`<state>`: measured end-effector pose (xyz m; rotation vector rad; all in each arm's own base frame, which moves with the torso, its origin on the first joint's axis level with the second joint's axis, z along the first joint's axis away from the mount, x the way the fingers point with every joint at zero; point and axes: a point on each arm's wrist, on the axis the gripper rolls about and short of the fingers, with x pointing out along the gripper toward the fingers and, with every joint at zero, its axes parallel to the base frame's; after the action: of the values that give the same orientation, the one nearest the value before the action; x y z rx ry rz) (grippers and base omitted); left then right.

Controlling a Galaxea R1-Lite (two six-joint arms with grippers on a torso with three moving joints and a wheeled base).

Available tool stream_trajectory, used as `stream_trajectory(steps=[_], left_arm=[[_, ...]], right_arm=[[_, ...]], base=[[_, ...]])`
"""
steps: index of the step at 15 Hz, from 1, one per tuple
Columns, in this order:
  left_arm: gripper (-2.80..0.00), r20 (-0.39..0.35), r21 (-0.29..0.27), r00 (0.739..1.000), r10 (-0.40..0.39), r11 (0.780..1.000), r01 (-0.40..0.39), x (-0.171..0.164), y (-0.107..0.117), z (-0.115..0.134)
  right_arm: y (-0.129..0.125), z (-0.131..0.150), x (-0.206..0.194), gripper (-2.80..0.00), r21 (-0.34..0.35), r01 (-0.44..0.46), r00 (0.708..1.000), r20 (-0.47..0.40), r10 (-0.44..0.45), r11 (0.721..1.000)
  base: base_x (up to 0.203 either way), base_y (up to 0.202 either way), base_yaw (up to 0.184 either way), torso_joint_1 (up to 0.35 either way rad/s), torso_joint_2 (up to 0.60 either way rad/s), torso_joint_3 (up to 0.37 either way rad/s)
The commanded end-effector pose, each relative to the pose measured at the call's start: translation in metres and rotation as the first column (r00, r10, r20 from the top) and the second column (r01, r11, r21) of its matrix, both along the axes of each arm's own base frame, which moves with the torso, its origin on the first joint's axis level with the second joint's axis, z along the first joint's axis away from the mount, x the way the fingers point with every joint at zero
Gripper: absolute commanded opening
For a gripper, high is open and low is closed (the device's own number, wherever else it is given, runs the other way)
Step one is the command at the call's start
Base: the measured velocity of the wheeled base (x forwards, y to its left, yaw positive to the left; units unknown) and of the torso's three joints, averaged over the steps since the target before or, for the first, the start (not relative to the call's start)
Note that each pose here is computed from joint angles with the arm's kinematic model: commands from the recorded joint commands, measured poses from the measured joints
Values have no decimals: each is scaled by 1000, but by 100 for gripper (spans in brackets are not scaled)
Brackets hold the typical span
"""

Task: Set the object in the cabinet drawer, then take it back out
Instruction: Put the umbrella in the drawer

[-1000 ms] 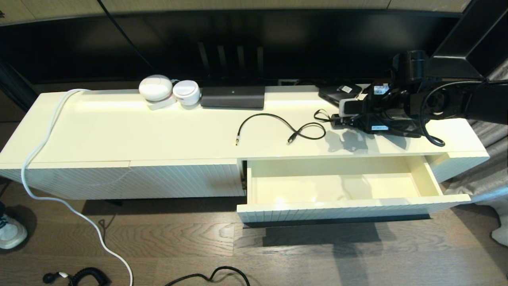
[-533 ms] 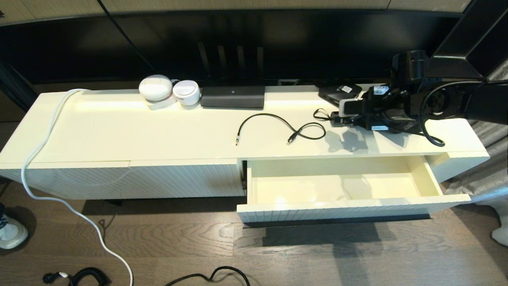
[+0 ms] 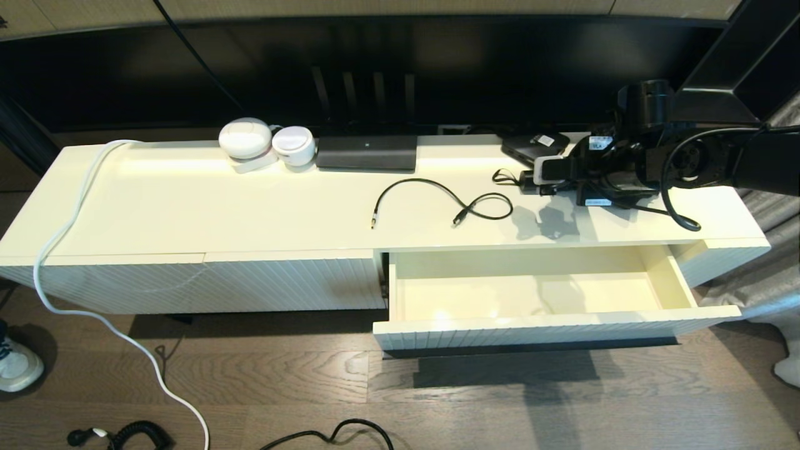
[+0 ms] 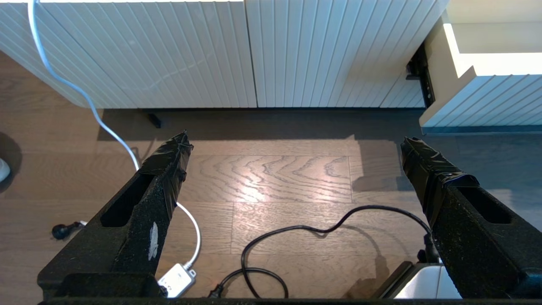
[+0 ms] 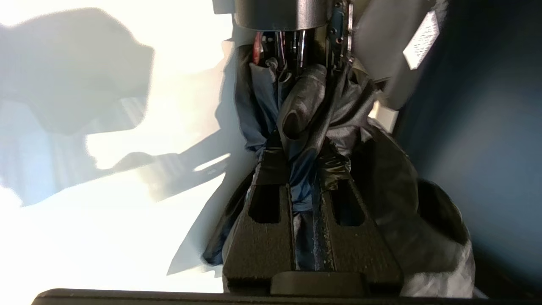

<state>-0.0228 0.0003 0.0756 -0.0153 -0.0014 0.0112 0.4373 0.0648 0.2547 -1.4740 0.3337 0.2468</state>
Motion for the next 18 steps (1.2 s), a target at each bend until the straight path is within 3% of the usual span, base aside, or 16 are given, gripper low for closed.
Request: stream_trajectory(steps=[1,5,11,18], left_arm=[[0,0,0,1000,1,1000,-1,0,0,0],[0,0,0,1000,3,1000,-3,0,0,0],[0,0,0,1000,1,1000,-1,0,0,0],[0,0,0,1000,1,1000,-1,0,0,0]], right_arm=[[1,-4,0,-280,-4,0,1000,-24,0,1000],[2,0,-2,-280,-2,-2,1000,-15,2,1000],[-3,42,-30,-280,0,17,997,76,-17,1000],[-14,75,-82,-280,-19,42,999,13,-42,999]], base=[[0,0,0,0,0,0],[0,0,0,0,0,0],[0,0,0,0,0,0],[0,0,0,0,0,0]])
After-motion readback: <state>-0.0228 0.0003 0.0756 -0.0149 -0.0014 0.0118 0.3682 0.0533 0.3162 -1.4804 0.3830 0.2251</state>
